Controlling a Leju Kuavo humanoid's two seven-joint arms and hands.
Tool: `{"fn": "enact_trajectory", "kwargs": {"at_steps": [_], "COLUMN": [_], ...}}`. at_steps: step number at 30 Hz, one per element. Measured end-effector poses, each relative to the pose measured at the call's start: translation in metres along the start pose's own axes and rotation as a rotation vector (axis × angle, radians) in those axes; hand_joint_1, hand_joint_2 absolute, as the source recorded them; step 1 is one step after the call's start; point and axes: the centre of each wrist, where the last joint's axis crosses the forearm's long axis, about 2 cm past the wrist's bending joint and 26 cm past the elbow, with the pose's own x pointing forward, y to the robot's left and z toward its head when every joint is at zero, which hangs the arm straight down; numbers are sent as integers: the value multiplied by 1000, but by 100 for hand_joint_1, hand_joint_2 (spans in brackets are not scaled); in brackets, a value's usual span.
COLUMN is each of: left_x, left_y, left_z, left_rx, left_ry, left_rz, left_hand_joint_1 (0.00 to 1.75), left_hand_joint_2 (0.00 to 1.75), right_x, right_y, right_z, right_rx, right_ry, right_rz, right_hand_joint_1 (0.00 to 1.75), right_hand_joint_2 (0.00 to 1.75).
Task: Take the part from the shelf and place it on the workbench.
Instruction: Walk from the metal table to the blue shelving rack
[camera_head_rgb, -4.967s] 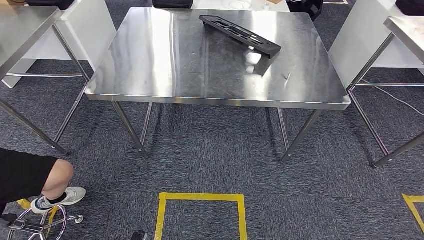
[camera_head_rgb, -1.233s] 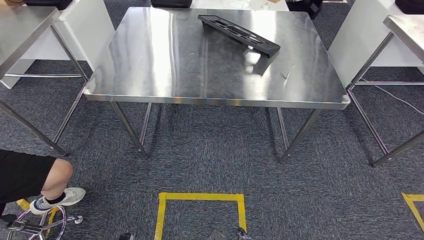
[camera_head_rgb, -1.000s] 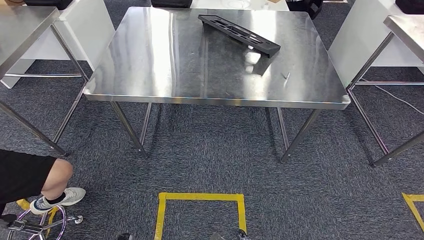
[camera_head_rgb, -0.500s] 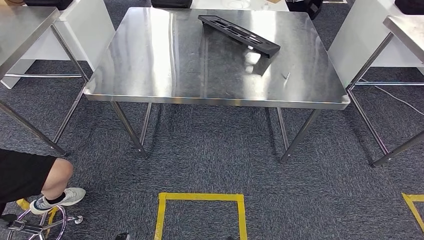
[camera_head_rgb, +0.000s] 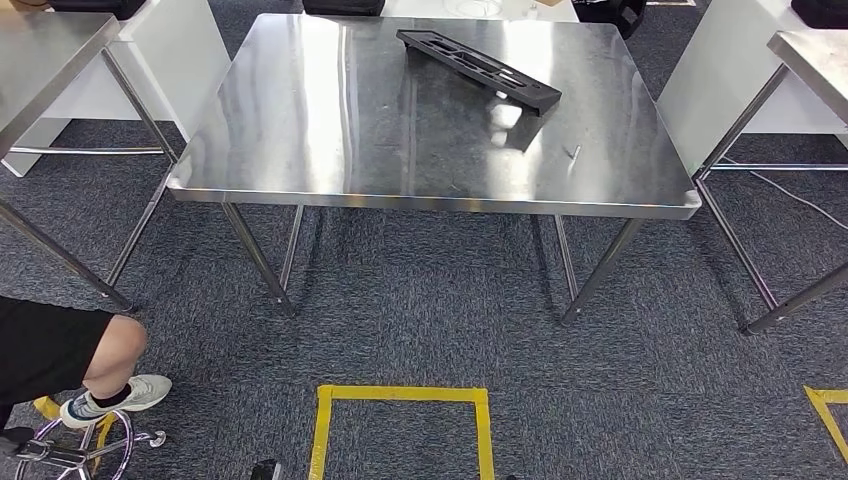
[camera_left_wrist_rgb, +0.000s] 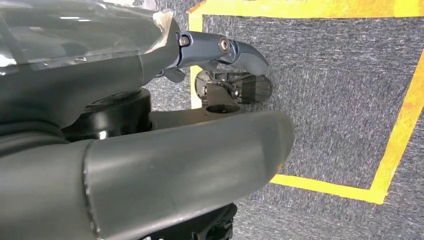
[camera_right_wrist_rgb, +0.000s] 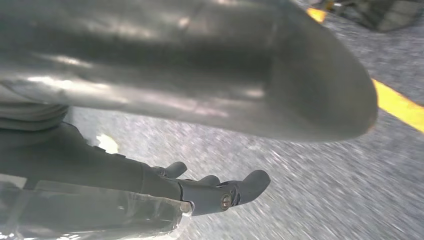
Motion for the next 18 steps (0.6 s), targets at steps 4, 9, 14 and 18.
{"fn": "enact_trajectory", "kwargs": {"at_steps": [4,9,14,18], "left_x": [0,-2,-4,-4], "left_y": [-4,-7,-11,-12], "left_z": [0,1,1,1], "left_rx": [-6,-6,-6,-6], "left_ry": [2,-4,-9,-9], "left_rz": [3,10,15,21], "left_hand_joint_1": [0,0,0,0], "left_hand_joint_2": [0,0,0,0], "right_x": [-12,-23,-37,-41], "right_y": [4,5,6,6], "right_z": [-4,-7,-10,-10], "right_rx": [32,67,94,101], "right_ry": [59,116,156,173], "right_rz": [-13,-24,-36,-41], "right_hand_joint_1": [0,0,0,0], "right_hand_joint_2": [0,0,0,0]}}
